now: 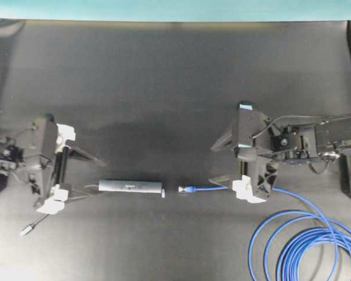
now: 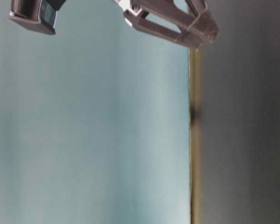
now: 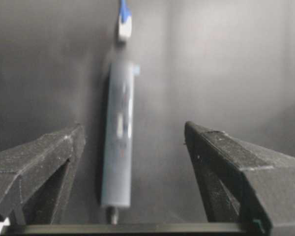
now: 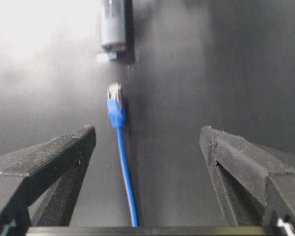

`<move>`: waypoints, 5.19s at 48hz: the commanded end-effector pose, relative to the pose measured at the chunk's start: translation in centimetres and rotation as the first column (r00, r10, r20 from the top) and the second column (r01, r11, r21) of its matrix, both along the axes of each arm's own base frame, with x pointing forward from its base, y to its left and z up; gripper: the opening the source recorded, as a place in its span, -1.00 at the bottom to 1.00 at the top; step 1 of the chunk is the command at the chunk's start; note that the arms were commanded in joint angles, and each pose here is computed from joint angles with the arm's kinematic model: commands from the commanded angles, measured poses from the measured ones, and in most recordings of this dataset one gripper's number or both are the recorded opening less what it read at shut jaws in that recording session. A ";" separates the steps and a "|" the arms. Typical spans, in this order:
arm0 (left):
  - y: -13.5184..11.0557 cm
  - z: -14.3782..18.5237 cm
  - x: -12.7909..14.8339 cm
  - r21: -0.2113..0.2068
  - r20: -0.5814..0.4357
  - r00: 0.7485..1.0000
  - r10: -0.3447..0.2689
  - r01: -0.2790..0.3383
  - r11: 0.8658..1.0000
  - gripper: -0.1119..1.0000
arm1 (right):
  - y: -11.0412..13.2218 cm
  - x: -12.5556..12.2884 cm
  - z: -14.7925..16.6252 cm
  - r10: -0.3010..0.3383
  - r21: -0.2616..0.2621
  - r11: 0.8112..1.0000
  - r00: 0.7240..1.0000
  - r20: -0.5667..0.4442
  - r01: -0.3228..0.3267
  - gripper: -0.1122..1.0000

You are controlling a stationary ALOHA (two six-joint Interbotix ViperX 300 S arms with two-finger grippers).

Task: Insert the LAN cable into the hub.
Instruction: 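Move left gripper over grey hub and right gripper over blue plug, then close left gripper on grey hub, right gripper on blue cable plug, then lift hub and plug, bring them toward each other above table, then push blue plug with right gripper into hub port held by left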

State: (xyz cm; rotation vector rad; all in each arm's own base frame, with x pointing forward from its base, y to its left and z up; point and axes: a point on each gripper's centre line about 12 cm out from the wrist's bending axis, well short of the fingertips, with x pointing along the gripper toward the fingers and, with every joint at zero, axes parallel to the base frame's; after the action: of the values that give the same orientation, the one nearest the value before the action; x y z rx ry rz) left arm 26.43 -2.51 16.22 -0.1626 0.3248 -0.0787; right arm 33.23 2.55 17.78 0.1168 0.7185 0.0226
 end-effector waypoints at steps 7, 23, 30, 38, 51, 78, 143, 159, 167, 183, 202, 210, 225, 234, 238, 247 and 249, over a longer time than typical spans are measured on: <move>-0.2 -2.4 1.2 -0.019 0.021 1.000 -0.005 0.005 1.000 0.60 | 0.3 0.4 0.4 0.004 0.005 1.000 1.000 0.024 -0.004 0.68; -0.7 -5.1 4.5 -0.027 0.029 1.000 -0.010 0.011 1.000 0.60 | 0.6 0.3 0.4 0.012 0.008 1.000 1.000 0.021 -0.012 0.68; -0.7 -6.2 5.5 -0.029 0.023 1.000 -0.009 0.009 1.000 0.60 | 0.8 0.2 0.4 0.017 0.009 1.000 1.000 0.019 -0.017 0.68; -0.8 -7.6 5.7 -0.027 -0.001 1.000 -0.011 0.011 1.000 0.59 | 0.9 0.2 0.4 0.018 0.011 1.000 1.000 0.019 -0.018 0.68; -0.8 -8.7 5.9 -0.028 -0.003 1.000 -0.010 0.010 1.000 0.57 | 1.0 0.2 0.4 0.017 0.016 1.000 1.000 0.020 -0.017 0.68; -1.1 -8.6 5.9 -0.011 -0.009 1.000 -0.024 0.024 1.000 -0.27 | 1.1 -0.3 -0.4 0.021 0.015 1.000 1.000 0.006 -0.022 0.68; 0.0 1.4 7.5 0.070 -0.373 0.927 0.032 -0.006 0.998 -0.27 | 3.2 3.3 -10.7 0.053 0.004 0.999 0.996 -0.075 -0.053 0.51; 0.1 2.4 8.1 0.074 -0.419 0.907 0.039 -0.009 0.997 -0.27 | 3.3 3.1 -11.0 0.051 0.009 0.999 0.994 -0.100 -0.051 -0.58; 0.1 2.6 8.4 0.084 -0.470 0.882 0.043 -0.004 0.996 -0.27 | 3.2 3.3 -9.4 0.020 0.040 0.999 0.997 -0.078 -0.017 -0.57; 0.0 2.9 9.8 0.108 -0.499 0.866 0.037 0.019 0.994 -0.27 | 2.5 5.4 -4.7 -0.005 0.057 0.998 1.000 0.008 0.004 -0.57; -0.1 3.0 10.5 0.131 -0.492 0.870 0.026 0.045 0.990 -0.27 | 2.2 6.9 -4.0 -0.006 0.048 0.999 0.999 0.040 0.004 -0.57; 0.0 3.0 10.6 0.131 -0.492 0.870 0.027 0.043 0.990 -0.27 | 2.4 7.2 -3.8 0.004 0.044 0.999 0.999 0.051 -0.006 -0.57; 0.0 2.7 11.2 0.133 -0.501 0.865 0.028 0.045 0.990 -0.27 | 2.6 8.0 -3.4 0.016 0.034 0.999 0.998 0.066 -0.019 -0.57; 0.0 2.7 11.4 0.142 -0.499 0.866 0.024 0.055 0.988 -0.27 | 2.7 8.0 -3.3 0.019 0.034 0.999 0.998 0.067 -0.022 -0.57; 0.1 2.7 11.5 0.147 -0.499 0.867 0.024 0.057 0.988 -0.27 | 2.9 8.0 -3.4 0.024 0.034 0.999 0.998 0.063 -0.026 -0.57; 0.3 2.7 11.6 0.150 -0.501 0.865 0.028 0.054 0.987 -0.27 | 3.3 7.7 -3.7 0.043 0.023 0.999 0.999 0.033 -0.044 -0.57; 0.3 2.6 11.6 0.153 -0.507 0.861 0.027 0.059 0.987 -0.27 | 3.4 7.7 -3.7 0.046 0.020 0.999 0.998 0.030 -0.047 -0.57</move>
State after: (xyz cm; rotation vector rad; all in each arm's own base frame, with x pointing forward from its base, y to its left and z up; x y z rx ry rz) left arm 37.45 -2.36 17.82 -0.0159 0.8898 -0.0246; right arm 40.45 5.41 13.24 0.1340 0.7169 0.0585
